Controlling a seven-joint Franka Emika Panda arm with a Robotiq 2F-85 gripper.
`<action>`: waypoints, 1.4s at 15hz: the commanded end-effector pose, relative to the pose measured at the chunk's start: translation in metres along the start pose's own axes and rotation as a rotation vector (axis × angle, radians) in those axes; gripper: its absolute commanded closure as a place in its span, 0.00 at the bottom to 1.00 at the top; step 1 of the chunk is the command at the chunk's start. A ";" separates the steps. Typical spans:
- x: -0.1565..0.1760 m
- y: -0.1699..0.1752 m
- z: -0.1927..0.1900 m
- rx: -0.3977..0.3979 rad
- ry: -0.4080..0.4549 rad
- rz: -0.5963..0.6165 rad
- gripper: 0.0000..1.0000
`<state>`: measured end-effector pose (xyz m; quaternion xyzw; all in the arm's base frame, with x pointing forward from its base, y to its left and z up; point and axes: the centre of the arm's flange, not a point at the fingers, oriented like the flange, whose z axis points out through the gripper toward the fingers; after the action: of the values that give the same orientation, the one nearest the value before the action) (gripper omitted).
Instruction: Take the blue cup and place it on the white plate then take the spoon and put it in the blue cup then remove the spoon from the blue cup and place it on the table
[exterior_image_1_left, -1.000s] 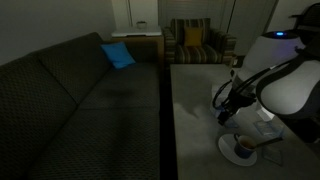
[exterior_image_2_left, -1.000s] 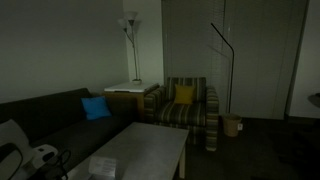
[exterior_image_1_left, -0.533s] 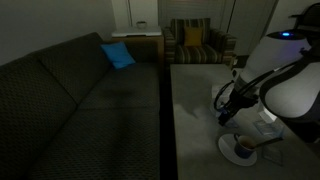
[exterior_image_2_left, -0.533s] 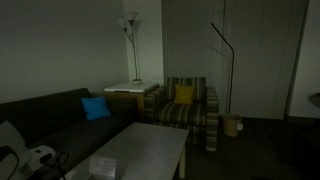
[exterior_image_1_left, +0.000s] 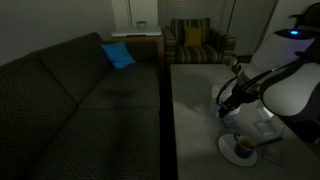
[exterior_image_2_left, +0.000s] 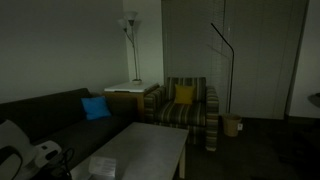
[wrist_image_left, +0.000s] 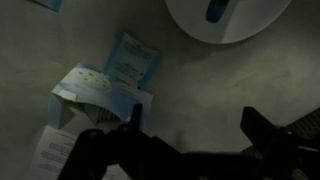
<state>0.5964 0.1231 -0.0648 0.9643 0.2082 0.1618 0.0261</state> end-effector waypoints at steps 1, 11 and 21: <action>-0.008 0.021 0.004 -0.046 0.063 0.085 0.00; -0.025 0.059 0.018 -0.104 0.145 0.264 0.00; -0.030 0.058 0.022 -0.100 0.113 0.379 0.00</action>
<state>0.5999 0.0608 -0.0849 0.9714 0.0428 0.2315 0.0315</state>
